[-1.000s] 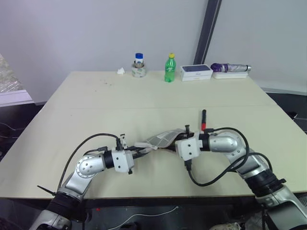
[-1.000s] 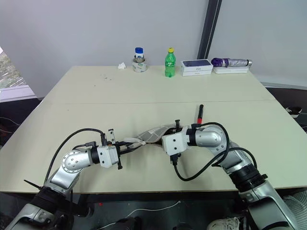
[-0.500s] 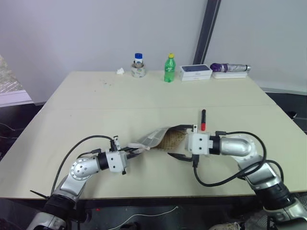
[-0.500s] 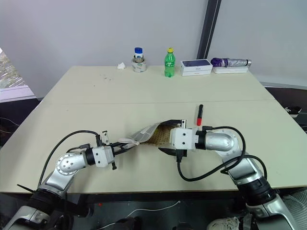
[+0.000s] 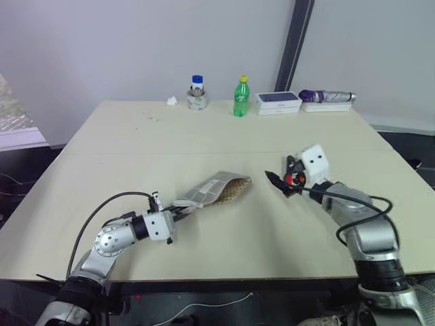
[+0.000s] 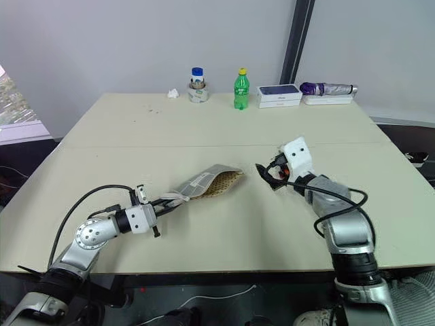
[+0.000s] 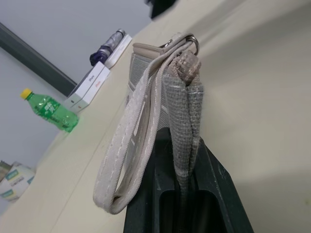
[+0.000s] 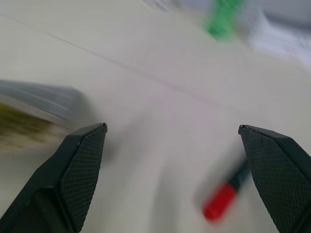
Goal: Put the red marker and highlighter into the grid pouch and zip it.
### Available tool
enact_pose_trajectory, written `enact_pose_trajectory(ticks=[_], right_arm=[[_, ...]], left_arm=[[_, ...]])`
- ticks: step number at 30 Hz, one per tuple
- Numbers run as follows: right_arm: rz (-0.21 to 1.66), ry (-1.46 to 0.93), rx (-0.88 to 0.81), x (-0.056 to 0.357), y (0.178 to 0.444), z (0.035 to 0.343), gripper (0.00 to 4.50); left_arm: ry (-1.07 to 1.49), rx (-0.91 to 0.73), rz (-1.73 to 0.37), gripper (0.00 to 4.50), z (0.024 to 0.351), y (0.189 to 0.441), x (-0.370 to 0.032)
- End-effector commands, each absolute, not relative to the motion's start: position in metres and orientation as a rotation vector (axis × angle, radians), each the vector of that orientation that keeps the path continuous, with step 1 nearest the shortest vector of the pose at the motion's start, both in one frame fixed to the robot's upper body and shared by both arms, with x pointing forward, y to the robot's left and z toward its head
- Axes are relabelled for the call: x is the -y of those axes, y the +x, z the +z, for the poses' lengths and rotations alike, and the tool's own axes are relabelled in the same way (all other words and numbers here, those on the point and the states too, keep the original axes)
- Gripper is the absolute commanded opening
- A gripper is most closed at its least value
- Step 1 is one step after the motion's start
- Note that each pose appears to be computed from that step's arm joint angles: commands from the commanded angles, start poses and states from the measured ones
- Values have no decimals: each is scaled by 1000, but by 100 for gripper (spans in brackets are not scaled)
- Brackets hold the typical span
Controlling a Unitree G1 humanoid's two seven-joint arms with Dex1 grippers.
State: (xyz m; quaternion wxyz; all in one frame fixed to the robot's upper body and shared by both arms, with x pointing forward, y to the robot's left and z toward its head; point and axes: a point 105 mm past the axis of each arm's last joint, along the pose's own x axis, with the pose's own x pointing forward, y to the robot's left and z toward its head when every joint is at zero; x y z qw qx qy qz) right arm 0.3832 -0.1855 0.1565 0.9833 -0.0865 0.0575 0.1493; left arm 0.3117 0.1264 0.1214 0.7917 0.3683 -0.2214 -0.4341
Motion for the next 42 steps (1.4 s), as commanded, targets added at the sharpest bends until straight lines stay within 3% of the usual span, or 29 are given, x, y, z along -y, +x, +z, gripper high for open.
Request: enact_pose_trajectory(ticks=[1, 14, 17, 24, 28, 32, 37, 42], right_arm=[[162, -96, -79, 199, 401, 169, 449], [-3, -48, -151, 207, 427, 134, 449], [8, -5, -183, 204, 425, 125, 375], [32, -15, -158, 209, 422, 131, 44], [267, -8, 12, 195, 407, 167, 37], [629, -41, 114, 175, 358, 192, 37], [880, -169, 47, 179, 303, 183, 37], [954, -297, -24, 184, 284, 167, 37]], left_arm=[[803, 525, -924, 0, 130, 310, -122], [804, 524, -918, 0, 132, 300, -117], [807, 521, -919, 0, 132, 298, -116], [807, 524, -922, 0, 133, 298, -112], [799, 527, -920, 0, 133, 299, -110], [798, 533, -907, 0, 134, 301, -111], [786, 541, -898, 0, 136, 302, -111], [774, 546, -888, 0, 139, 304, -113]])
